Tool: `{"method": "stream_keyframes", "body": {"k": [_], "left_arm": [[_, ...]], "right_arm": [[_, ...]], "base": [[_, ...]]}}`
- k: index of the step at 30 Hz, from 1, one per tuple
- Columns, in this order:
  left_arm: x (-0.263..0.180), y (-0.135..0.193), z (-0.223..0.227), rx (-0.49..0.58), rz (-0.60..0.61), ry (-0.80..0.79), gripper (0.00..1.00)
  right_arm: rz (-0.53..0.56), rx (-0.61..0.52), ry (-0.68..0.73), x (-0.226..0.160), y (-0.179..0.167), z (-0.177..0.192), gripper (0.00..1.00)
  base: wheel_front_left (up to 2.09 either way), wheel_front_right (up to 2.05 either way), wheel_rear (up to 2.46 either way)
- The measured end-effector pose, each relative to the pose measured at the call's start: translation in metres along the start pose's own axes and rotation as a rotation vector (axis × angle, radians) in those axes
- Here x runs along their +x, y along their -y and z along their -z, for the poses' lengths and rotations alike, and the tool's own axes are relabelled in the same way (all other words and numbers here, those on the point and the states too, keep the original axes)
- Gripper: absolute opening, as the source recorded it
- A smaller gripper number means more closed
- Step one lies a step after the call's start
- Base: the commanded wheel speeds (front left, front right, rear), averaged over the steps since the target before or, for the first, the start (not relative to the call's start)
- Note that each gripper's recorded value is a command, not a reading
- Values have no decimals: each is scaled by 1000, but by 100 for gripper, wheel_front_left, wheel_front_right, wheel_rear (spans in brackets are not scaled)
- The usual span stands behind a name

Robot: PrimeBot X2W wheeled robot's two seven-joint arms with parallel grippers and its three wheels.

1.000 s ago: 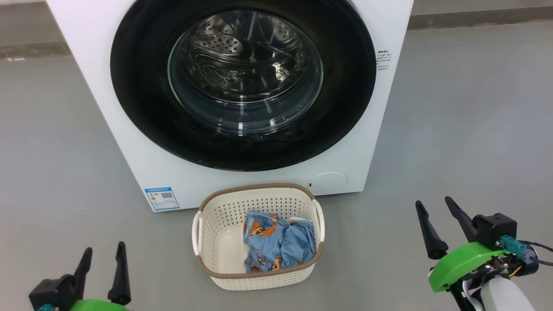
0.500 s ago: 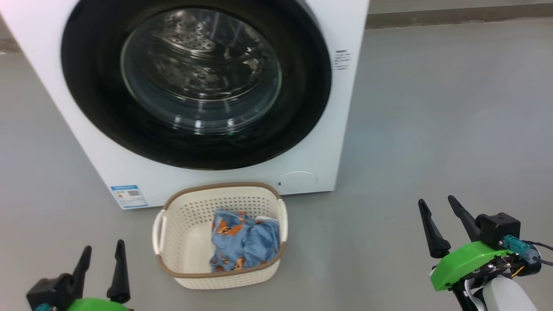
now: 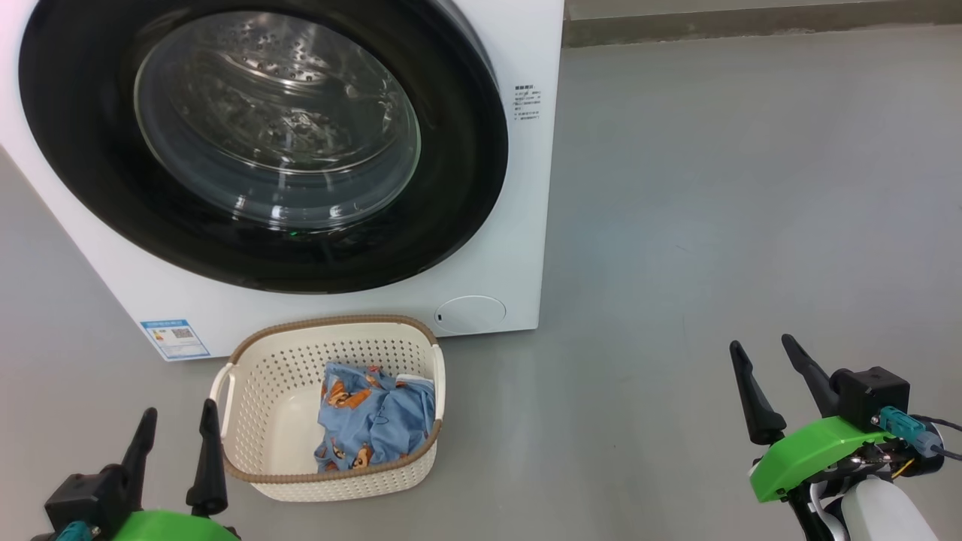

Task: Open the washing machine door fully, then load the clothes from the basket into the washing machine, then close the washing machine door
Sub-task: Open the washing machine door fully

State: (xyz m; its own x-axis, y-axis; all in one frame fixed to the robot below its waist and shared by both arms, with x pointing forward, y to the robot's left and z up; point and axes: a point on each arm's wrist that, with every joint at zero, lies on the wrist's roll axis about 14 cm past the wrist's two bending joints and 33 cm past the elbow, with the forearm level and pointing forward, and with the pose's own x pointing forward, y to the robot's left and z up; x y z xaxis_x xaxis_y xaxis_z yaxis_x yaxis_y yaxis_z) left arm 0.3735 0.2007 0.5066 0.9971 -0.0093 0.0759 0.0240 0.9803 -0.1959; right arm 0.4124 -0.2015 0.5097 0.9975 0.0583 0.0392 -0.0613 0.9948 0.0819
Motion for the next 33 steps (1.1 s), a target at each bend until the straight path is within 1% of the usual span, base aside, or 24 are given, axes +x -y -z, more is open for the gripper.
{"method": "stream_keyframes", "body": {"k": [17,26,28,33], "left_arm": [[-6,-1,-1,8,-3,1,100],[-6,-2,-3,10,-5,10,100],[-6,-1,-3,9,-5,10,100],[-6,-2,-2,9,-8,8,100]], "right_arm": [[-10,2,12,1,-4,-2,100],[-25,18,4,2,-11,1,100],[-25,41,7,4,-13,0,100],[-50,58,44,16,-23,-13,100]], "base": [[0,0,-1],[0,0,0],[0,0,0],[0,0,0]]}}
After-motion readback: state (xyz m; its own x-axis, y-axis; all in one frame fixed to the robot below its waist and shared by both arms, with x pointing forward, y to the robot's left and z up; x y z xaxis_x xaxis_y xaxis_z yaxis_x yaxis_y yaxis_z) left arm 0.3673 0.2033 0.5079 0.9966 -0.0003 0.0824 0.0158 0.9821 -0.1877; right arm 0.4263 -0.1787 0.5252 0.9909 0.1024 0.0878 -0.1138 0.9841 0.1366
